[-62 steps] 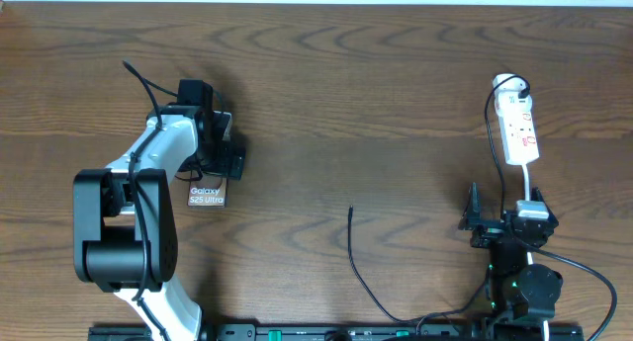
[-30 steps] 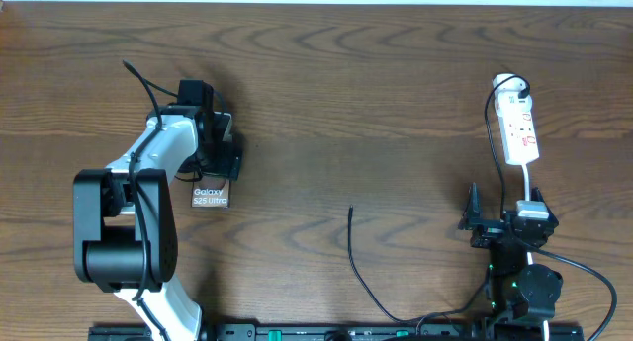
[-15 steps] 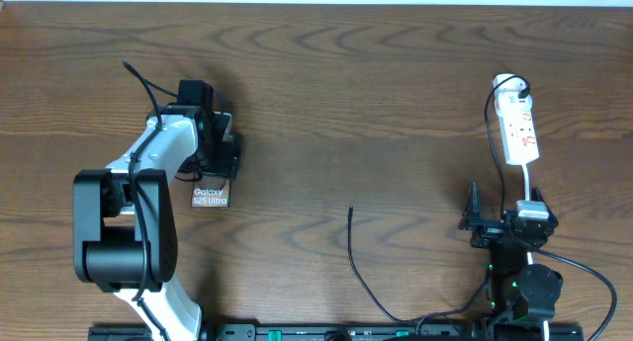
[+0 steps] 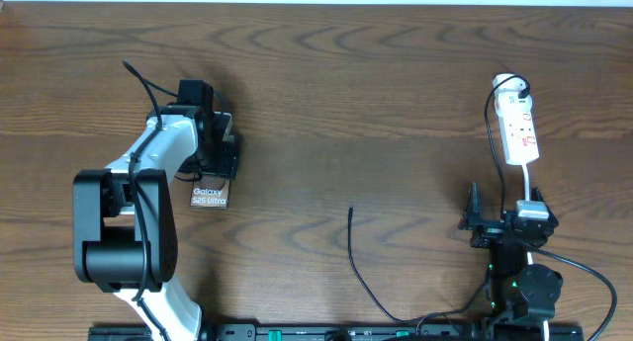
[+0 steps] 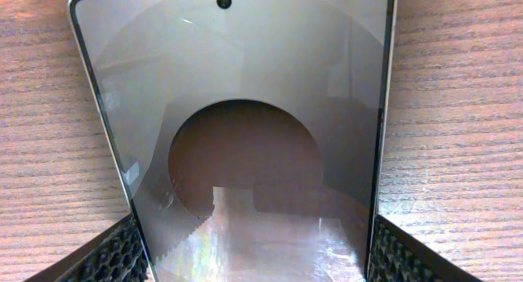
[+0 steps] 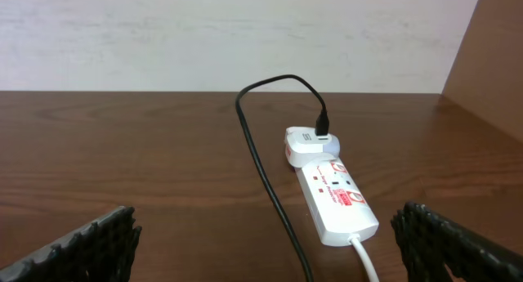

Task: Plug charger to phone and switch on socket
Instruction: 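Close the left gripper on the phone's sides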

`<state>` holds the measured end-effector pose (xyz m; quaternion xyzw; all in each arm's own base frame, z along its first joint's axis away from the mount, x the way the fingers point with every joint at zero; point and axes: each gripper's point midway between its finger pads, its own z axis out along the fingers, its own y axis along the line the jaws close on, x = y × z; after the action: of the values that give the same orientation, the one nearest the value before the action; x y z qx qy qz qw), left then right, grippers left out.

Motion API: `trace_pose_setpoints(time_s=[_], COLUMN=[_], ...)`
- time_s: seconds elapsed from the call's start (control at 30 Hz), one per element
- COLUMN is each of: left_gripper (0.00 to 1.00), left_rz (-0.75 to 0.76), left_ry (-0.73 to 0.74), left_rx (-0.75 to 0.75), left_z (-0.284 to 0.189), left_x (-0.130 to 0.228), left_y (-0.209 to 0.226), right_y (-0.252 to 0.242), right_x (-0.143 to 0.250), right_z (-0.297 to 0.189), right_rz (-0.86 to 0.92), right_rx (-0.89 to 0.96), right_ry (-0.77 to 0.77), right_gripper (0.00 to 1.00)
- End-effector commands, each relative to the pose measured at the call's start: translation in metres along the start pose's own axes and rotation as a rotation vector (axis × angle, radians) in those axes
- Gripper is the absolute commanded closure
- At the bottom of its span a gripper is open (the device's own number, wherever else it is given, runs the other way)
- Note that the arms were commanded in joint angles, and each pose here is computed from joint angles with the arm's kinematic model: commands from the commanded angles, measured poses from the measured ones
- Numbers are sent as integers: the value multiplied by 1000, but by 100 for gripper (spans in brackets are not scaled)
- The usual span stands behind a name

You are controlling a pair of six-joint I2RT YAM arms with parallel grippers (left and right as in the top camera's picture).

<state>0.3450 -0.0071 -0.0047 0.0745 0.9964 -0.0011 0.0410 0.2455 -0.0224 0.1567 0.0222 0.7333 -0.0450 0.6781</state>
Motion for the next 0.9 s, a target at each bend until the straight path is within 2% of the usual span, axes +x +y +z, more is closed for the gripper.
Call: trace_pose_setpoints(time_s=[0.0, 0.13, 0.23, 0.27, 0.4, 0.87], left_gripper=[41, 49, 61, 70, 92, 92], left_rz=[12, 12, 12, 12, 12, 12], left_ry=[108, 108, 108, 105, 105, 95], left_rx=[-19, -19, -19, -19, -19, -19], left_z=[26, 26, 26, 26, 26, 26], left_x=[26, 26, 26, 25, 25, 23], left_y=[1, 1, 1, 1, 1, 1], right_y=[2, 2, 2, 2, 2, 2], right_x=[1, 1, 1, 1, 1, 1], right_z=[0, 0, 0, 0, 0, 0], right_rz=[-5, -5, -5, -5, -5, -5], right_rx=[-10, -10, -10, -10, -10, -10], right_ry=[2, 2, 2, 2, 2, 2], right_gripper=[1, 1, 1, 1, 1, 1])
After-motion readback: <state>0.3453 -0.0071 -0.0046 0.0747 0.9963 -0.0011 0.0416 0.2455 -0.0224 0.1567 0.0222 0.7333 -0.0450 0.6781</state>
